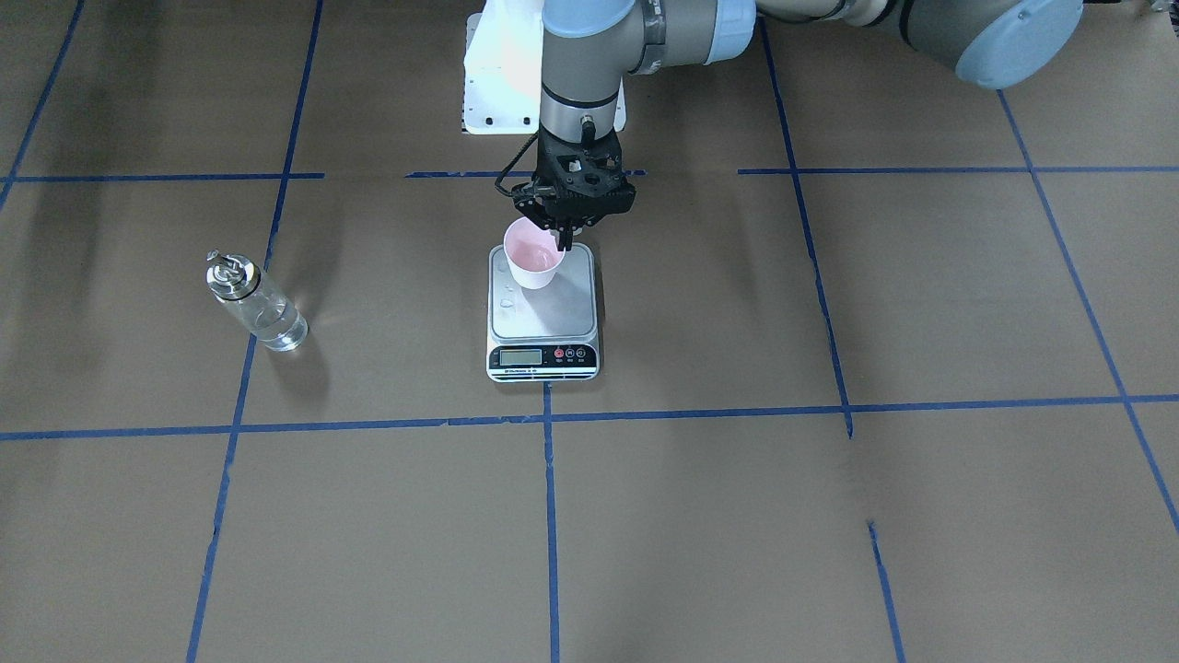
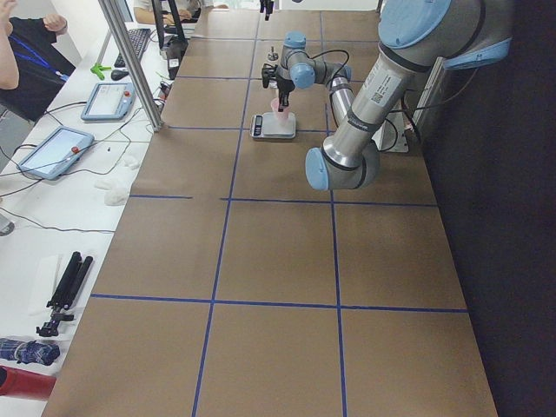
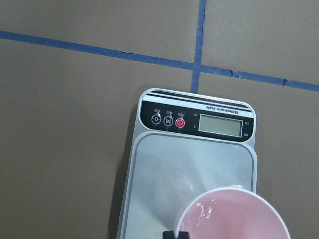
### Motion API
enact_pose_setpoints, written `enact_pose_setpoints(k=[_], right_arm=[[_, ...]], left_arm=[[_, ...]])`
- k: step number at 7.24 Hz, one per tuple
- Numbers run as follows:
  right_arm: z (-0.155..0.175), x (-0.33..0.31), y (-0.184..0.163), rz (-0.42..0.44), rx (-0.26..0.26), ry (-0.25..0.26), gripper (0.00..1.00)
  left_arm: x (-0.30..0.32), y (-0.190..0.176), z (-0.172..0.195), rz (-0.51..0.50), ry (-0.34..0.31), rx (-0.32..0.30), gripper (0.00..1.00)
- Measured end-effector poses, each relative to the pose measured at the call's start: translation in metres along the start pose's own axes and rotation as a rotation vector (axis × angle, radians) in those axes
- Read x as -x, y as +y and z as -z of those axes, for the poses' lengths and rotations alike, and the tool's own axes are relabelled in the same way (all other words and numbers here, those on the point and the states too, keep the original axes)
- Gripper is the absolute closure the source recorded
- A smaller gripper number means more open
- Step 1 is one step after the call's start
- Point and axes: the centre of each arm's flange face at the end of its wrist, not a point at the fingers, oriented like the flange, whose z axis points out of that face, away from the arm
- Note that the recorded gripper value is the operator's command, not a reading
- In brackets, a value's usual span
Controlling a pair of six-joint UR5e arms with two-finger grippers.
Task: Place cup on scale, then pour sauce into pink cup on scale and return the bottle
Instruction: 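Carry the pink cup with the left gripper onto the scale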
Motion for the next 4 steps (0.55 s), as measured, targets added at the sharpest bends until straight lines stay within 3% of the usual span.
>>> enact_pose_setpoints(k=[4], right_arm=[[-0.0002,0.0002,0.0000,0.000,0.000,0.000,0.00]], left_arm=[[0.0044,-0.0063,-0.0026,0.003,-0.005,-0.009,1.00]])
